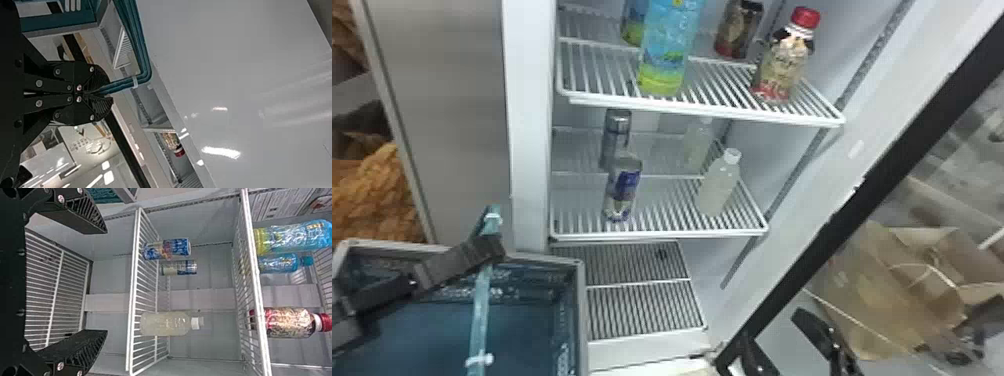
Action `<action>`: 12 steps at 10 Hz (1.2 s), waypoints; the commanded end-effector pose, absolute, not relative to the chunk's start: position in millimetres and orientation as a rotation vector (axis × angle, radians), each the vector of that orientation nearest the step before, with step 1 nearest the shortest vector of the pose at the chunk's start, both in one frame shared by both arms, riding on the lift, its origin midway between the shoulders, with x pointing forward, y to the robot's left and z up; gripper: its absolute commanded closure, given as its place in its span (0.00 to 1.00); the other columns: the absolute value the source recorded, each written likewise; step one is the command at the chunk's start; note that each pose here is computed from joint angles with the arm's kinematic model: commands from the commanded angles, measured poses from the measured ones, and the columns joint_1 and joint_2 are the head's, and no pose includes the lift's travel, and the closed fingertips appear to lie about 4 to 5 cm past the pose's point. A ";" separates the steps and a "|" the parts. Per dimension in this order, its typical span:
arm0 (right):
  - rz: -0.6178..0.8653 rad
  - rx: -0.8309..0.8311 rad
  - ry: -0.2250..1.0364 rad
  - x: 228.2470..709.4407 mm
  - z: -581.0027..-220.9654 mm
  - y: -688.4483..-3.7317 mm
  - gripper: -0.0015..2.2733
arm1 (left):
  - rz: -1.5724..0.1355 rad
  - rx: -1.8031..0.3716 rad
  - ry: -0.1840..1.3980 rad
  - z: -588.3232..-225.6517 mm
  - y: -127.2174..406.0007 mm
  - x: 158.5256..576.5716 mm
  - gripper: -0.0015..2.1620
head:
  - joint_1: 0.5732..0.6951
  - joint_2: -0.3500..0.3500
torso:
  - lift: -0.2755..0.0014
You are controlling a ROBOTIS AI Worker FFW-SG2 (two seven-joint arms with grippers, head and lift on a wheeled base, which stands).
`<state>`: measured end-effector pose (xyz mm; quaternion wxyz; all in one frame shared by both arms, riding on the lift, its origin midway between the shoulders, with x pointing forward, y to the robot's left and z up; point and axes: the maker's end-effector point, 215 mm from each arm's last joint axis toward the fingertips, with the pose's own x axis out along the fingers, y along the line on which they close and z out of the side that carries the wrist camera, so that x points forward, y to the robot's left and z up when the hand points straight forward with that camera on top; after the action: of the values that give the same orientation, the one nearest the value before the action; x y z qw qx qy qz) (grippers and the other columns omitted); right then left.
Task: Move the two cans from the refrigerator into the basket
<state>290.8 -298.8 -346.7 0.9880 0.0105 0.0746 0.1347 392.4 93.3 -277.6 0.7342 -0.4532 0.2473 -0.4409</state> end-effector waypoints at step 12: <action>0.317 0.060 0.043 401.3 -342.3 -258.0 0.06 | -0.970 -1.015 0.544 -277.4 88.0 390.3 0.56 | 1.00 0.13 | 0.20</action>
<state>395.2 -261.1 -341.2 0.9873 0.0284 0.0210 0.1551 390.6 88.3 -277.4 0.7301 -0.4606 0.2469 -0.4402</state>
